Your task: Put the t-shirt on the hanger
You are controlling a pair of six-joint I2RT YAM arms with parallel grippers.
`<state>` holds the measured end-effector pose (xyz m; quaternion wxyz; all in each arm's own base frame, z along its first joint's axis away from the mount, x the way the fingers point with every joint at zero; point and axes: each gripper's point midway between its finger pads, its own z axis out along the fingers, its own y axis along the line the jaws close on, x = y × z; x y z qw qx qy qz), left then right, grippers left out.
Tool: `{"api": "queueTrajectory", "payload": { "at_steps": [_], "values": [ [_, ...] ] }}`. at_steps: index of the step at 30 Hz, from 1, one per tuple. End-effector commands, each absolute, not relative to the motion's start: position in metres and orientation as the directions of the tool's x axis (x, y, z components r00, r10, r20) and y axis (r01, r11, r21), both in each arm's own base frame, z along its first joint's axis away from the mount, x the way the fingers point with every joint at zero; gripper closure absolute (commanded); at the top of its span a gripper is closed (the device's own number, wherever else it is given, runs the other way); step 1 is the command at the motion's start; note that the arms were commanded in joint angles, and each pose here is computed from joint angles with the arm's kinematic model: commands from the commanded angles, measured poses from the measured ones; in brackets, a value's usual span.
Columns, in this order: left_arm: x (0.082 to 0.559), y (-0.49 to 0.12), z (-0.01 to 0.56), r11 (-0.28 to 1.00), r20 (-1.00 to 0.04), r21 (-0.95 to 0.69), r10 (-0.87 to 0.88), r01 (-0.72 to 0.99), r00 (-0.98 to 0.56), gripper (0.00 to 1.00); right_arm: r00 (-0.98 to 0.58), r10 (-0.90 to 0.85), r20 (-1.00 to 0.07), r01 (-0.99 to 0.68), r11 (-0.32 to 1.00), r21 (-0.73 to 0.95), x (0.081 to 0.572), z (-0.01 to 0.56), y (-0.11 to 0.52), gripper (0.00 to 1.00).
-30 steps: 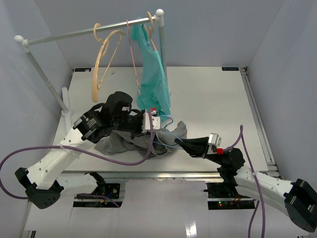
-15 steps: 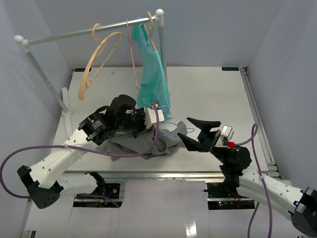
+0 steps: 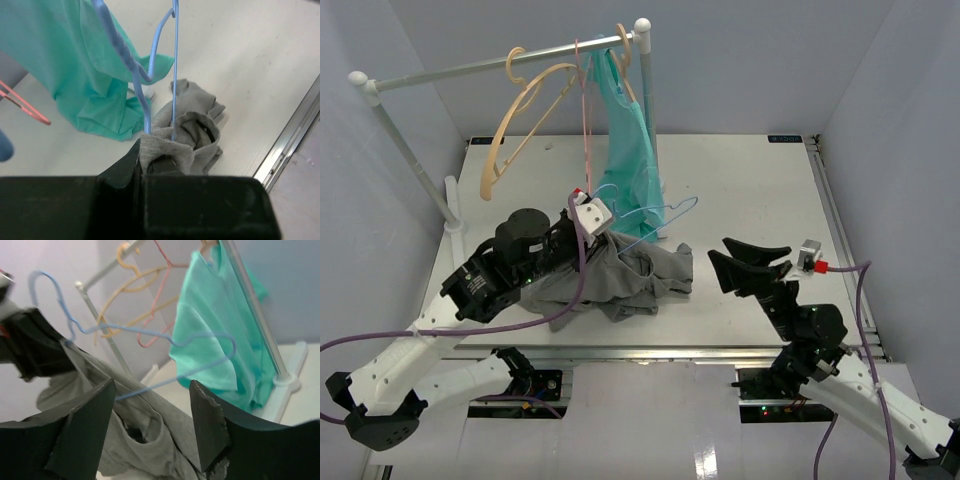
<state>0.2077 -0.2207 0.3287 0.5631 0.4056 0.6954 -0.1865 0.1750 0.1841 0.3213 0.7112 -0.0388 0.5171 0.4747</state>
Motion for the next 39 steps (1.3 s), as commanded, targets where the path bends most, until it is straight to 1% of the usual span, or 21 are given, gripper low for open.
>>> {"api": "queueTrajectory", "payload": {
  "at_steps": [1,3,6,10,15,20,23,26,28,31,32,33,34,35,36,39],
  "values": [
    [0.196,-0.228,0.352,0.603,-0.982,0.103,0.189,0.791,-0.016,1.0,-0.222,0.534,-0.816,-0.631,0.559,0.538,0.197,0.279,0.225,0.34],
    [0.187,-0.235,0.349,0.555,-0.987,0.093,0.162,0.827,0.002,1.0,-0.26,0.514,-0.818,-0.629,0.553,0.547,0.203,0.269,0.239,0.35],
    [0.18,-0.238,0.351,0.529,-0.993,0.077,0.117,0.845,0.018,1.0,-0.296,0.501,-0.813,-0.65,0.518,0.556,0.203,0.262,0.256,0.38],
    [0.177,-0.237,0.355,0.529,-0.996,0.066,0.085,0.846,0.024,1.0,-0.326,0.484,-0.813,-0.641,0.519,0.566,0.208,0.253,0.271,0.41],
    [0.18,-0.235,0.355,0.548,-0.997,0.059,0.078,0.834,0.02,1.0,-0.354,0.491,-0.796,-0.662,0.469,0.584,0.198,0.249,0.283,0.43],
    [0.185,-0.234,0.351,0.567,-0.996,0.064,0.088,0.821,0.017,1.0,-0.343,0.463,-0.817,-0.669,0.49,0.559,0.184,0.244,0.299,0.43],
    [0.185,-0.233,0.353,0.571,-0.996,0.065,0.083,0.819,0.021,1.0,-0.342,0.454,-0.823,-0.644,0.524,0.557,0.182,0.238,0.304,0.43],
    [0.185,-0.232,0.356,0.576,-0.997,0.064,0.072,0.815,0.028,1.0,-0.35,0.447,-0.823,-0.61,0.558,0.563,0.186,0.227,0.305,0.45],
    [0.184,-0.23,0.358,0.578,-0.997,0.067,0.067,0.814,0.034,1.0,-0.357,0.443,-0.823,-0.618,0.549,0.563,0.185,0.223,0.31,0.47],
    [0.184,-0.231,0.358,0.575,-0.997,0.067,0.067,0.816,0.035,1.0,-0.364,0.431,-0.825,-0.625,0.544,0.56,0.186,0.218,0.317,0.53],
    [0.183,-0.231,0.357,0.572,-0.997,0.064,0.066,0.818,0.032,1.0,-0.359,0.435,-0.826,-0.636,0.534,0.558,0.185,0.221,0.319,0.57],
    [0.182,-0.232,0.357,0.566,-0.997,0.062,0.064,0.822,0.031,1.0,-0.355,0.431,-0.829,-0.641,0.533,0.552,0.185,0.22,0.321,0.72],
    [0.179,-0.234,0.357,0.549,-0.997,0.063,0.063,0.833,0.034,1.0,-0.347,0.433,-0.832,-0.642,0.537,0.547,0.186,0.221,0.321,0.83],
    [0.176,-0.235,0.357,0.531,-0.997,0.065,0.062,0.845,0.037,1.0,-0.338,0.438,-0.833,-0.638,0.545,0.544,0.188,0.221,0.319,0.9],
    [0.172,-0.237,0.358,0.512,-0.997,0.07,0.063,0.856,0.043,1.0,-0.323,0.444,-0.835,-0.626,0.562,0.541,0.193,0.222,0.313,0.92],
    [0.158,-0.24,0.357,0.44,-0.995,0.091,0.081,0.893,0.062,1.0,-0.267,0.463,-0.845,-0.561,0.638,0.527,0.216,0.226,0.282,0.92]
  ]
}}
